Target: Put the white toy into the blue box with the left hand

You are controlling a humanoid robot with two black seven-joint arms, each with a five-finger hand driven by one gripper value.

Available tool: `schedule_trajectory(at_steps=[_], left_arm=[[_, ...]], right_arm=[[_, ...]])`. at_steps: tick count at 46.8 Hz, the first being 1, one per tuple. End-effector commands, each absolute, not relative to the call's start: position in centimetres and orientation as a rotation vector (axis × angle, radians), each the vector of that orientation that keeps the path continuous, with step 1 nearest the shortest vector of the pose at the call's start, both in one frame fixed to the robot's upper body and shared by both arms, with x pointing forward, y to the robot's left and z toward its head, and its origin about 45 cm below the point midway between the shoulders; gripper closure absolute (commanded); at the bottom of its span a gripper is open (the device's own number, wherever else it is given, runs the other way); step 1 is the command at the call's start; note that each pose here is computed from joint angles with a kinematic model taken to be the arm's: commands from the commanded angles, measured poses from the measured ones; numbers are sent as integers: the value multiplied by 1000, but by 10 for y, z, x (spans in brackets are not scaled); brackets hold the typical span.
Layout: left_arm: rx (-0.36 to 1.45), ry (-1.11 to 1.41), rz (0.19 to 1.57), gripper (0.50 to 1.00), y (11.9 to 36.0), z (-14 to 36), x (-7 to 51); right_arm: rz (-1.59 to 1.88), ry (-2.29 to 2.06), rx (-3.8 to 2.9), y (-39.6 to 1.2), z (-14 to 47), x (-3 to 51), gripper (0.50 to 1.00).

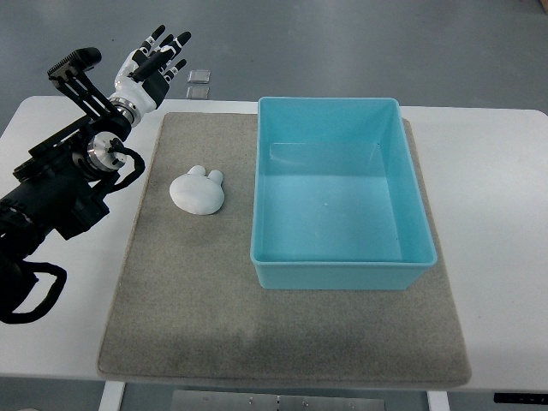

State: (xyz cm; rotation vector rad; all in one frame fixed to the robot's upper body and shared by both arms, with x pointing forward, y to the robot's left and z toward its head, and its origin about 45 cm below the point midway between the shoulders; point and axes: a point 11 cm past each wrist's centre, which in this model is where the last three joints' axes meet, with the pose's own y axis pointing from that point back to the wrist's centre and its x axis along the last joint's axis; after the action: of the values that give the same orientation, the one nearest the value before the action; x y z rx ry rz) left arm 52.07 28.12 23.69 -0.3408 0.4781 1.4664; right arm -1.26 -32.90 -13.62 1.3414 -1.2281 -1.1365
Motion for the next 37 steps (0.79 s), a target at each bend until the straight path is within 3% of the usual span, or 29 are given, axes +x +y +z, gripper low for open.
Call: schedule_trajectory(at_steps=[1,14,21,37], left_arm=[[-318,457,1447,519,277,240,521],[-145,278,1396,521,291,255,521],[-4,131,1305,521,287,266,517],[401,-153,951,519,265,265,480]], right_arm=[[-1137,-1228,1341,-329,-136,-13,564],[-1137,-1228,1341,-329,-136,-13,564],[-1137,-1228,1341,-329,-136,-13,564],[-1137,-1228,1341,-329,-136,-13,564]])
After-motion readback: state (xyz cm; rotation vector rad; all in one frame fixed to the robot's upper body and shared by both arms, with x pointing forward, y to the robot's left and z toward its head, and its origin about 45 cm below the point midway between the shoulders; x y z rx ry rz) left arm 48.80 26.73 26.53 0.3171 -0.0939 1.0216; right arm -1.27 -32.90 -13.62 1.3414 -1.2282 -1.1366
